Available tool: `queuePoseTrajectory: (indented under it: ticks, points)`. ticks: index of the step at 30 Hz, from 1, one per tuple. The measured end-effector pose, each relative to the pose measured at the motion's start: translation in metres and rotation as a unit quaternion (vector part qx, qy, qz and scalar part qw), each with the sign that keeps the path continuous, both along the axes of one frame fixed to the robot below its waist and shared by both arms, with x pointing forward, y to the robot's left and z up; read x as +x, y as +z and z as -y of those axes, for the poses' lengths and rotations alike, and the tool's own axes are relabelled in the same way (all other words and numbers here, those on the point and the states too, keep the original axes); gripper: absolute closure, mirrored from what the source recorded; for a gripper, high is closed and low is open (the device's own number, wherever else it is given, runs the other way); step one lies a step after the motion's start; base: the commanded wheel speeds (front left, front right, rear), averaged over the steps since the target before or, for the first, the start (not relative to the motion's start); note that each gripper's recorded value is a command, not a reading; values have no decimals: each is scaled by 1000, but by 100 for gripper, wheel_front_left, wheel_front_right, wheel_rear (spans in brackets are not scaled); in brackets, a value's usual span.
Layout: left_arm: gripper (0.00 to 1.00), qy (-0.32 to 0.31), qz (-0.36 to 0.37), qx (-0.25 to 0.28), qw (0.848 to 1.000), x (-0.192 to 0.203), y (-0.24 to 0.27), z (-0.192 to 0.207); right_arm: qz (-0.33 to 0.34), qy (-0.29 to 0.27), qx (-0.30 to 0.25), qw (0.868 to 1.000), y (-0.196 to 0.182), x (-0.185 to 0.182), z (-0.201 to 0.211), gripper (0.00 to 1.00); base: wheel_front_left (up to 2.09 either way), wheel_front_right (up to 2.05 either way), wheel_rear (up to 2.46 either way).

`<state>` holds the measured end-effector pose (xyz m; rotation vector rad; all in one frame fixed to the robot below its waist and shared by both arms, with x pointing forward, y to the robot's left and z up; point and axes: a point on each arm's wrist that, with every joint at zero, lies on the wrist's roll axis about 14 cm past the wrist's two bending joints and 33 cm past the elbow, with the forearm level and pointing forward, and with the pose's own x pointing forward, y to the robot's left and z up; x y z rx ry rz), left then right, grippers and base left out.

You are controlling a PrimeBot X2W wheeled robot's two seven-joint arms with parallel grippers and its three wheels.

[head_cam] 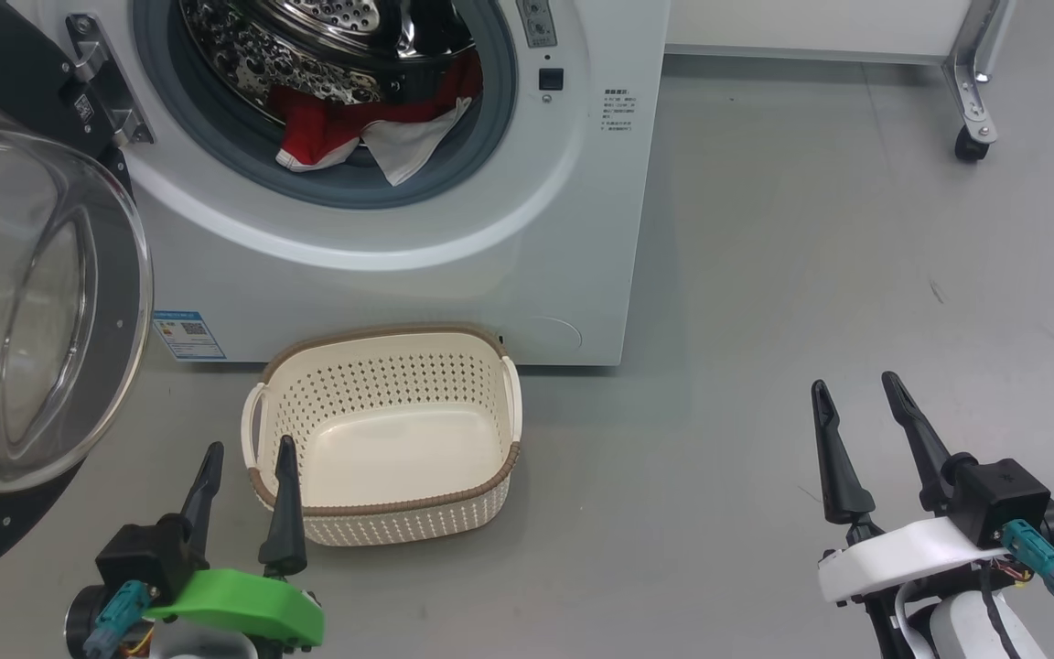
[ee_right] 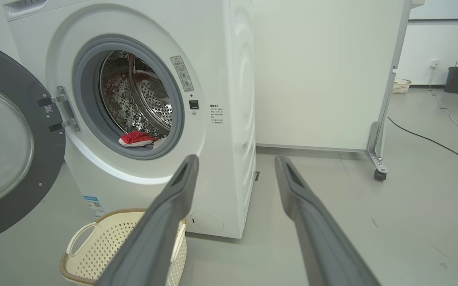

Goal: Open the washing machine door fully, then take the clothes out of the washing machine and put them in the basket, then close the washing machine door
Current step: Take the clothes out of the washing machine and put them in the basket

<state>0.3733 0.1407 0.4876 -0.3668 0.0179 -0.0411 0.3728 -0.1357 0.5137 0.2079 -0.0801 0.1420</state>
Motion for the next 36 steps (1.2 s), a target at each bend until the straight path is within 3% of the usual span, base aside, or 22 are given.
queuePoseTrajectory:
  ticks: [36]
  points:
    - [0,-8,13,20,1000,-3,7,2,4,6,0,1000,2,-1,-3,0,119,-119,0]
